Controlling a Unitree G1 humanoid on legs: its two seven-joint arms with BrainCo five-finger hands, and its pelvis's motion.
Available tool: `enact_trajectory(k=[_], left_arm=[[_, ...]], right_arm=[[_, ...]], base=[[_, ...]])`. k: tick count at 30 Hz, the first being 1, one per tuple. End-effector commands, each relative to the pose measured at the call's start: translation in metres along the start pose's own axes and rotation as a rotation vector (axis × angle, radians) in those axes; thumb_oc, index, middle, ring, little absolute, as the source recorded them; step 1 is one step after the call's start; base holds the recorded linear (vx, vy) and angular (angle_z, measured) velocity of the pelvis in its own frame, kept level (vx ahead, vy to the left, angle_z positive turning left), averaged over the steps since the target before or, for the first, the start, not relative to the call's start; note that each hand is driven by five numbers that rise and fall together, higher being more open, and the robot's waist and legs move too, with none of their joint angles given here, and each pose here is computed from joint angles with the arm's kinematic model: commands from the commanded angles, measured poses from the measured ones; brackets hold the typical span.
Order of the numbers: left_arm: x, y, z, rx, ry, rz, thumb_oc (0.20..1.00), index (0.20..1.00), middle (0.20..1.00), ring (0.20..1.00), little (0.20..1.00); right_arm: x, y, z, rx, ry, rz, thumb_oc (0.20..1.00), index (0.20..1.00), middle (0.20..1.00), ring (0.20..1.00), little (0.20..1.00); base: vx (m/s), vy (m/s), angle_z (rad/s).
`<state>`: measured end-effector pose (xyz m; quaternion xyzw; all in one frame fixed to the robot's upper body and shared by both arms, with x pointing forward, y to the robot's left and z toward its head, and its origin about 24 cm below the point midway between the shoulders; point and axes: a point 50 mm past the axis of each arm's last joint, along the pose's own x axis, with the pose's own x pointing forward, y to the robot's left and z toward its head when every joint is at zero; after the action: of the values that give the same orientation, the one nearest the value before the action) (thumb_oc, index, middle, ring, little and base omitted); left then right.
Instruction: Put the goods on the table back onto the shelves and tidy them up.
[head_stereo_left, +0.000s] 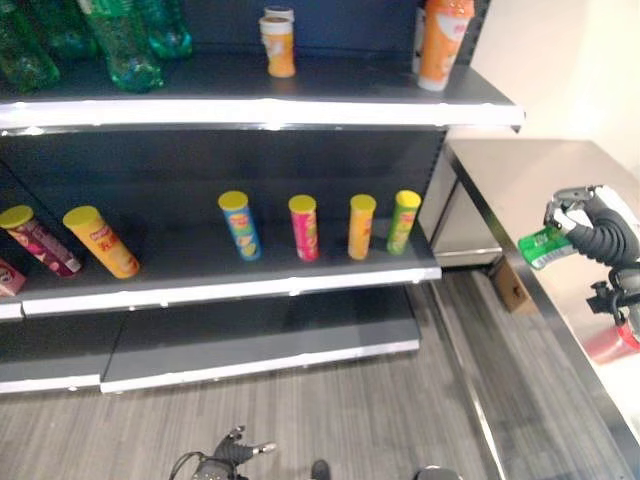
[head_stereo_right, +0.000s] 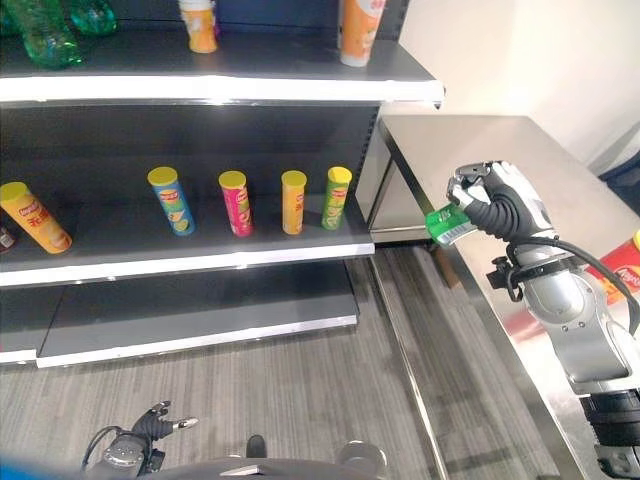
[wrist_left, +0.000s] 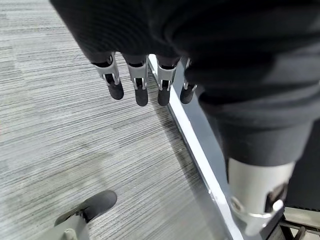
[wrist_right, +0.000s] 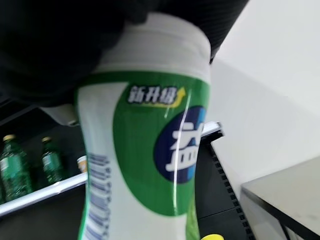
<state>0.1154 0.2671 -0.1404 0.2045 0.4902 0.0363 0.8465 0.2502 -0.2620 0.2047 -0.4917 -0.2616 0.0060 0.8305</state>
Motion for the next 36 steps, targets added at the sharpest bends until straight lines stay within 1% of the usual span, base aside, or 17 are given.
enact_trajectory(k=[1,6,12,19,23,30,36], left_arm=[[0.003,-0.001,0.014,0.028,-0.056,-0.011,1.0,1.0,1.0,1.0,1.0],[0.005,-0.008,0.022,0.025,-0.076,-0.029,1.0,1.0,1.0,1.0,1.0],[0.004,-0.023,0.026,-0.013,-0.09,-0.054,1.0,1.0,1.0,1.0,1.0],[0.003,-0.025,0.037,-0.105,-0.131,-0.041,1.0,1.0,1.0,1.0,1.0],[0.002,-0.025,0.027,-0.142,-0.104,-0.035,1.0,1.0,1.0,1.0,1.0],[-0.001,-0.02,0.011,-0.184,-0.056,0.008,1.0,1.0,1.0,1.0,1.0],[-0.003,-0.016,0.001,-0.107,-0.034,0.007,1.0,1.0,1.0,1.0,1.0]], right_arm=[[0.017,-0.027,0.01,-0.034,-0.079,-0.108,0.2,0.2,0.2,0.2,0.2],[0.021,-0.036,0.017,-0.076,-0.119,-0.103,0.2,0.2,0.2,0.2,0.2],[0.034,-0.048,0.036,-0.098,-0.221,-0.098,0.2,0.2,0.2,0.2,0.2],[0.047,-0.05,0.058,-0.092,-0.328,-0.055,0.2,0.2,0.2,0.2,0.2],[0.051,-0.047,0.058,-0.077,-0.328,-0.037,0.2,0.2,0.2,0.2,0.2],[0.054,-0.044,0.057,-0.09,-0.326,-0.032,0.2,0.2,0.2,0.2,0.2],[0.054,-0.042,0.054,-0.094,-0.305,-0.061,0.2,0.2,0.2,0.2,0.2]], base=[[0.07,-0.063,0.08],[0.11,-0.095,0.33],[0.16,-0.184,0.2],[0.1,-0.206,0.41],[0.09,-0.074,0.59],[0.15,0.052,0.19],[0.31,0.358,-0.18]])
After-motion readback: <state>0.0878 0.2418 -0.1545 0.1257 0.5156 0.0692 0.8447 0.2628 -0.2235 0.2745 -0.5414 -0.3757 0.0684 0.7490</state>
